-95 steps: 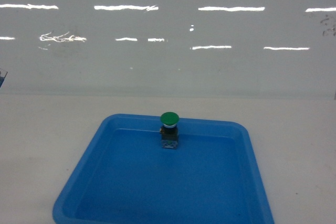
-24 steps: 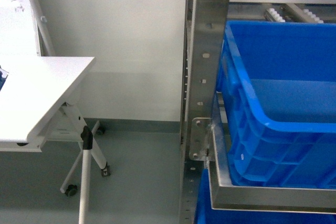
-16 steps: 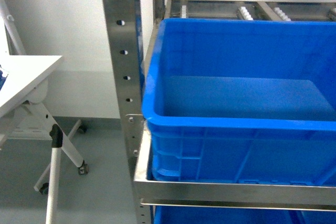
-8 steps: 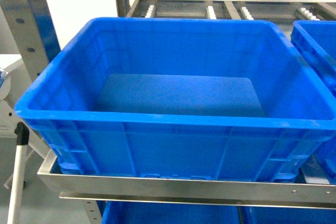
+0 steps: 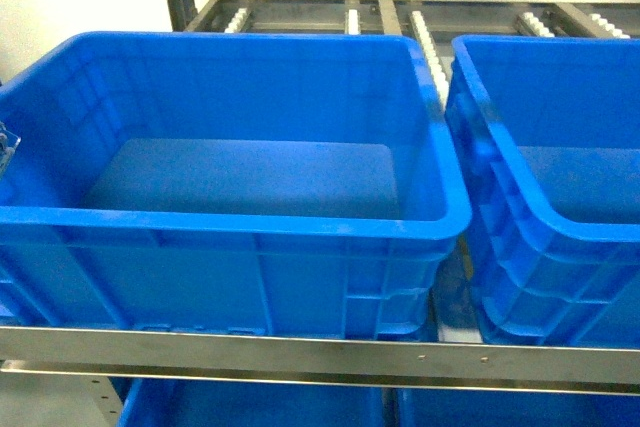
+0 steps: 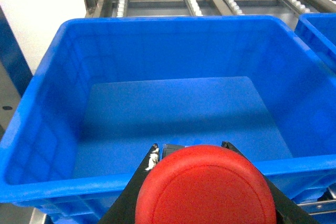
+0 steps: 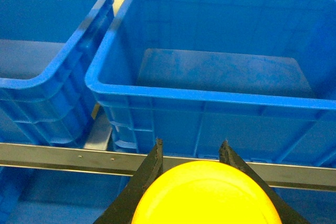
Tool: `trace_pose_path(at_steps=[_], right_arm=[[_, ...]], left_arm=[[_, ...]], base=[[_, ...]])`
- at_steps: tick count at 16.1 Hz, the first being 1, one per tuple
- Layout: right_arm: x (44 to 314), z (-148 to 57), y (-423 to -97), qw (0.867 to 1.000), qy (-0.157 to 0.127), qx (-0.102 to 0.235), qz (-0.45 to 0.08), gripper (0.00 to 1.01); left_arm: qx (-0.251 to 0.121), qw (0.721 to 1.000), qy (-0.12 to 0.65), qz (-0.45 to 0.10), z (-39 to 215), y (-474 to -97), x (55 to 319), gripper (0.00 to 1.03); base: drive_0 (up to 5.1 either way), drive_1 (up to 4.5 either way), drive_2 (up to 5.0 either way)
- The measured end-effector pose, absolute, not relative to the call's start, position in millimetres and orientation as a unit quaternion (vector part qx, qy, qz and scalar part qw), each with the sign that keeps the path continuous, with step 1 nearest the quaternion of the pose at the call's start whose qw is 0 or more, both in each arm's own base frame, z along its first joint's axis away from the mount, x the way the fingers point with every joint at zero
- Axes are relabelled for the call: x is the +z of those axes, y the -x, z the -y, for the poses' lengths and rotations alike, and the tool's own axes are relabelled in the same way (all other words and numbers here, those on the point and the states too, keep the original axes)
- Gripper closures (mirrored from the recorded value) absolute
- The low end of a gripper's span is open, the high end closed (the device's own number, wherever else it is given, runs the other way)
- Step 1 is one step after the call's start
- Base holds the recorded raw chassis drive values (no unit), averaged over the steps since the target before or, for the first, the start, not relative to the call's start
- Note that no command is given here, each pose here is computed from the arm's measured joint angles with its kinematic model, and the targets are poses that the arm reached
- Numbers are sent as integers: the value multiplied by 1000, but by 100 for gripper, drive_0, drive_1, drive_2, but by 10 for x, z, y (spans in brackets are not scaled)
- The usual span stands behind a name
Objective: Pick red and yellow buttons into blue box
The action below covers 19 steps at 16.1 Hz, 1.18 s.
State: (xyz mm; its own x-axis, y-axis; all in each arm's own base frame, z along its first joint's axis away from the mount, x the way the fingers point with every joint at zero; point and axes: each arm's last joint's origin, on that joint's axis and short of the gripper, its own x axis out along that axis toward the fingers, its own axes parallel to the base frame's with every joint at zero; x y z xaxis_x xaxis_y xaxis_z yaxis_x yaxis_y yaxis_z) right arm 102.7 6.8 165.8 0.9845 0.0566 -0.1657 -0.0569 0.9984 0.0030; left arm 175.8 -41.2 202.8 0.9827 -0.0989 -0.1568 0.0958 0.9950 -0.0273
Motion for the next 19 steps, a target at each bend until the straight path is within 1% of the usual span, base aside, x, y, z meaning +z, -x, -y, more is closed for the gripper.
trace_pose_path(at_steps=[15,19], right_arm=[[1658,-68,-1027,996,1,28,-83,73],[1656,-67,-1028,996,1,25,-82,73]], left_arm=[[-49,996,10,-80,412,-1757,2027,74],[-56,995,10,-78,423,-1755,2030,74]], base=[[504,-242,-242],[0,0,0]])
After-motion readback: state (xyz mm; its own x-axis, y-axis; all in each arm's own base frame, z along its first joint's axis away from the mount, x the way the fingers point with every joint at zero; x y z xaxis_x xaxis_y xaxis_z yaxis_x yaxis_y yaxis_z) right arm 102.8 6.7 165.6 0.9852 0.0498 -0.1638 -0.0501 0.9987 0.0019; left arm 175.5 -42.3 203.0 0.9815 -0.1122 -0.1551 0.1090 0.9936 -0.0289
